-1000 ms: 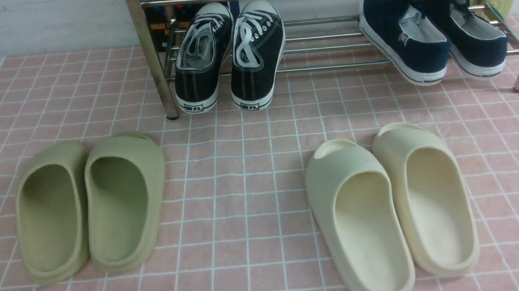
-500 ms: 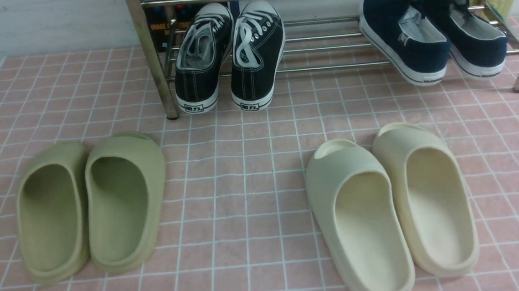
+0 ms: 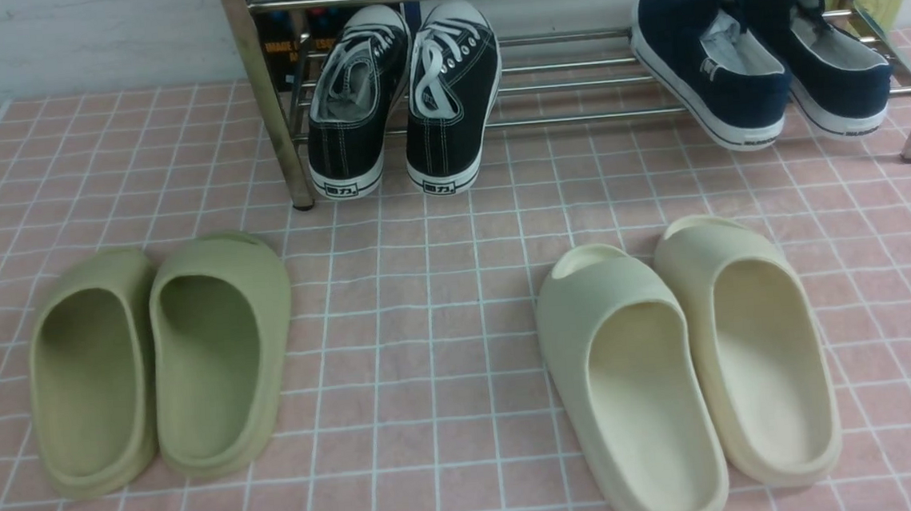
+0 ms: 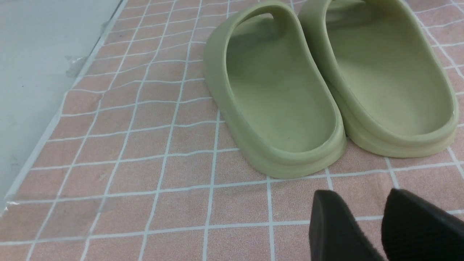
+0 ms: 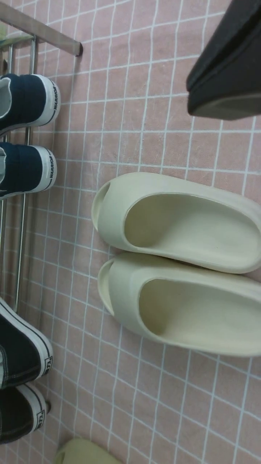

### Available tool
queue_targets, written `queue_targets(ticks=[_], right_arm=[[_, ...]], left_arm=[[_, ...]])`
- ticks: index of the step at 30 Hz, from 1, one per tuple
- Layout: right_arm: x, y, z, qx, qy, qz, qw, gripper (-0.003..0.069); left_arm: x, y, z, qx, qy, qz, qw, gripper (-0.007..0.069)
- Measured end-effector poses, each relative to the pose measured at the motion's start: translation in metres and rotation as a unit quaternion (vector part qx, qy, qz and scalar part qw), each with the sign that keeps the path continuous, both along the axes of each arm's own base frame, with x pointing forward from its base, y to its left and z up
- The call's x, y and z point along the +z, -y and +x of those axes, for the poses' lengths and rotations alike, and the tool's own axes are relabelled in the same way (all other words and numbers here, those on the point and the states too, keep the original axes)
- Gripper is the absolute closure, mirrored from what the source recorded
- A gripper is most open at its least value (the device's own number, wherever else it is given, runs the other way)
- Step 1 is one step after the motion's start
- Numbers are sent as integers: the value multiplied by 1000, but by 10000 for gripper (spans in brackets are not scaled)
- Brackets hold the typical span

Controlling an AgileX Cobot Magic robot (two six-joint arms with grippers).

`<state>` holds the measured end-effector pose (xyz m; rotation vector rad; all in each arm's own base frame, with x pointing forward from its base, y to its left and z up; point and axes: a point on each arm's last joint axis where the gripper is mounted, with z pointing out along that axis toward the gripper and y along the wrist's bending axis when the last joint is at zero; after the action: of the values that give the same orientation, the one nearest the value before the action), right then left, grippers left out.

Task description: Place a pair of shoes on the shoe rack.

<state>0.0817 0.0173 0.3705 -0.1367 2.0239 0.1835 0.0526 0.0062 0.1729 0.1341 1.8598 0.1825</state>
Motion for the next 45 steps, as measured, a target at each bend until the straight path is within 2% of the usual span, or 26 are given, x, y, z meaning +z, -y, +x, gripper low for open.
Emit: queue_targets(ticks=[6, 12, 14, 18, 20, 24, 30, 45], right_arm=[[-29, 1, 2, -5, 46, -6, 999, 678], [-87, 11, -13, -68, 150, 8, 986, 678], [-121, 15, -18, -97, 182, 27, 978, 678], [-173, 19, -24, -131, 177, 52, 974, 678], [-183, 20, -25, -145, 153, 61, 976, 678], [-192, 21, -27, -155, 107, 61, 980, 678], [-195, 21, -29, -151, 82, 47, 984, 678], [-195, 20, -29, -152, 74, 50, 984, 669]], left_arm=[[0, 0, 0, 0, 0, 0, 1000, 386], [0, 0, 0, 0, 0, 0, 1000, 386], [0, 0, 0, 0, 0, 0, 1000, 386], [0, 0, 0, 0, 0, 0, 1000, 386], [0, 0, 0, 0, 0, 0, 1000, 386], [0, 0, 0, 0, -1, 1, 1000, 386], [0, 0, 0, 0, -1, 2, 1000, 386], [0, 0, 0, 0, -1, 2, 1000, 386]])
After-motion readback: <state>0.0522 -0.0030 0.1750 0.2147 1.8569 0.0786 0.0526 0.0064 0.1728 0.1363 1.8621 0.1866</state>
